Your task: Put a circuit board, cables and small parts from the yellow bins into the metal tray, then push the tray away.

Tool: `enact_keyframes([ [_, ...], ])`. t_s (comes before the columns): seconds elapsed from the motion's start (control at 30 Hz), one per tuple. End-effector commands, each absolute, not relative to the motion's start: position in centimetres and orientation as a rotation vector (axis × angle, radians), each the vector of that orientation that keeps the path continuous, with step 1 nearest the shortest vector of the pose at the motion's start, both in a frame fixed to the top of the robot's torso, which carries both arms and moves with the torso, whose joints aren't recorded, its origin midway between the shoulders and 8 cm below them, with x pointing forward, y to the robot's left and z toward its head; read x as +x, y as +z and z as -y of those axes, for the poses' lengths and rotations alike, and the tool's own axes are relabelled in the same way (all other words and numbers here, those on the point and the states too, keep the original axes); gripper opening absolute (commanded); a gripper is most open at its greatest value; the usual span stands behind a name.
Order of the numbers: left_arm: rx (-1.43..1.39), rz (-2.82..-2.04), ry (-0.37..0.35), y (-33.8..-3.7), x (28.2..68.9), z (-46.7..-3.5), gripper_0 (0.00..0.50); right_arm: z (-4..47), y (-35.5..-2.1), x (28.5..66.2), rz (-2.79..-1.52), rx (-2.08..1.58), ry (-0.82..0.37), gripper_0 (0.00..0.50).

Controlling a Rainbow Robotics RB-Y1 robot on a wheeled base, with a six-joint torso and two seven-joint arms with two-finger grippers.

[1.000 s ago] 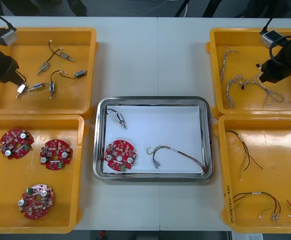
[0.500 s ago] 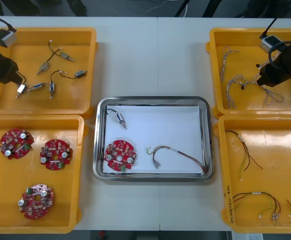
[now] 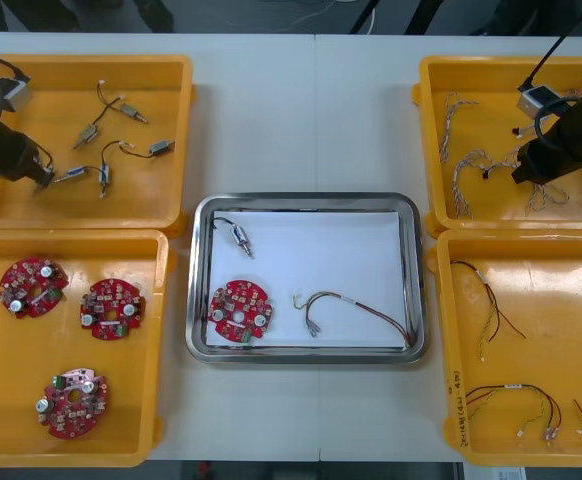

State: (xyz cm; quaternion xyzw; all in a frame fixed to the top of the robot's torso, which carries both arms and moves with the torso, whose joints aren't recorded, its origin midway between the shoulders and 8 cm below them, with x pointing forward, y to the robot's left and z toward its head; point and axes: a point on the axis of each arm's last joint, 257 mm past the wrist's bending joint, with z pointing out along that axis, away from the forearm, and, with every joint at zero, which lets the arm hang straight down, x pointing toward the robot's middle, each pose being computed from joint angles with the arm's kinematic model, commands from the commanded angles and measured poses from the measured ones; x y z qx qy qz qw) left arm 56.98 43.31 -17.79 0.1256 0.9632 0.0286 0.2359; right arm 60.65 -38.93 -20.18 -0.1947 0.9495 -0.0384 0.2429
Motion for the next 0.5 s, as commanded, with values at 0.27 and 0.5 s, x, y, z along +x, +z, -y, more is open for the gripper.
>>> enact_keyframes([
  [0.27,0.508,-2.581,0.115,-18.3,59.2,-40.8,0.500,40.2,-15.3,63.4,-2.463,-0.558,-0.175,0.500],
  [0.5,0.526,-2.579,0.146,-19.4,59.5,-40.8,0.500,40.2,-17.0,63.5,-2.467,-0.530,-0.135,0.500],
])
